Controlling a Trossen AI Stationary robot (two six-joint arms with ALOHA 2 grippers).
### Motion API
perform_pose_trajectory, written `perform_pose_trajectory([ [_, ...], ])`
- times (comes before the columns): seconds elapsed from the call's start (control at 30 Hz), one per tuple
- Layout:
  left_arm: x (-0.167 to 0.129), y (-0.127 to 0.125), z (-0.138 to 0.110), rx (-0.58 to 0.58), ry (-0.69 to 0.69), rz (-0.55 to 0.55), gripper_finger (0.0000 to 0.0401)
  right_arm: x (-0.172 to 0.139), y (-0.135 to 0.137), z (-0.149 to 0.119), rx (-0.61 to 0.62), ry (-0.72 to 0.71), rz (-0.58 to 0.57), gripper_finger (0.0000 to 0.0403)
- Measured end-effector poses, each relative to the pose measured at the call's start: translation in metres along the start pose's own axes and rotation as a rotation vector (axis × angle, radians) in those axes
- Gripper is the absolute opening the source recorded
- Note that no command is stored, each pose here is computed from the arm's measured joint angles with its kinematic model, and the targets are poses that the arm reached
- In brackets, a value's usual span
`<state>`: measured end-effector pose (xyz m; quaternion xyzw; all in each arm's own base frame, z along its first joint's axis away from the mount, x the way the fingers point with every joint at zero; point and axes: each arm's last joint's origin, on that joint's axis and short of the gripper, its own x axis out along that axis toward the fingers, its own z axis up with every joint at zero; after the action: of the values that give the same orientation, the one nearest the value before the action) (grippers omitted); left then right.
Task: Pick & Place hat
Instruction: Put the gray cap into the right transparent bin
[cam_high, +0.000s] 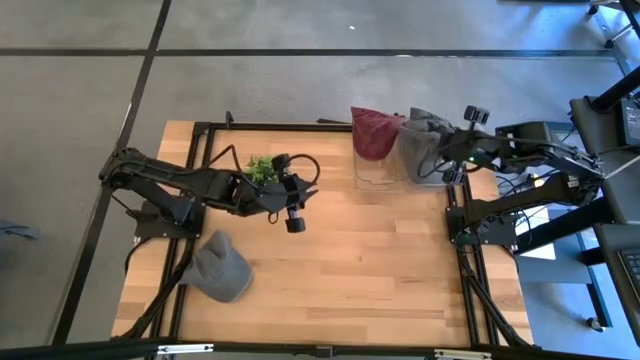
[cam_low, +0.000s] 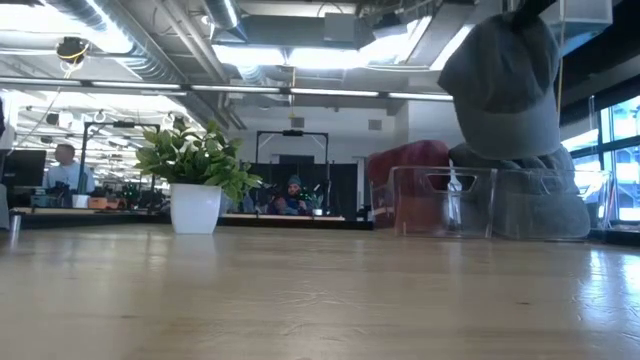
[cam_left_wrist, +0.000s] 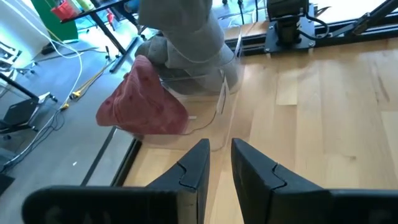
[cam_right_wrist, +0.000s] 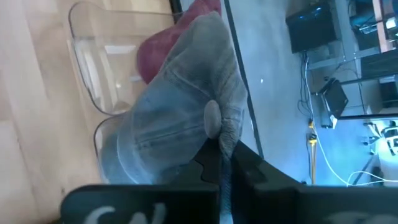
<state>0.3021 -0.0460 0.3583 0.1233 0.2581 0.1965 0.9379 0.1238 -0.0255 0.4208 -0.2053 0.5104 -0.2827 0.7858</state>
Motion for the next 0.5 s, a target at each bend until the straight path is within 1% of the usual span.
perform_pose_trajectory([
  [0.23,0.000,0.000,0.000,-0.009,0.000,-0.001,0.0059,0.017,0.016,-0.015,-0.005,0.072,0.005,0.0006],
  [0.33,0.000,0.000,0.000,-0.009,0.000,-0.001,0.0061,0.026,0.023,-0.024,-0.031,0.109,-0.033,0.0006],
  [0.43,0.000,0.000,0.000,-0.009,0.000,0.001,0.0063,0.031,0.028,-0.032,0.007,0.126,-0.060,0.0006],
  [0.5,0.000,0.000,0.000,-0.009,0.000,0.001,0.0063,0.035,0.032,-0.036,0.046,0.137,-0.035,0.0006],
])
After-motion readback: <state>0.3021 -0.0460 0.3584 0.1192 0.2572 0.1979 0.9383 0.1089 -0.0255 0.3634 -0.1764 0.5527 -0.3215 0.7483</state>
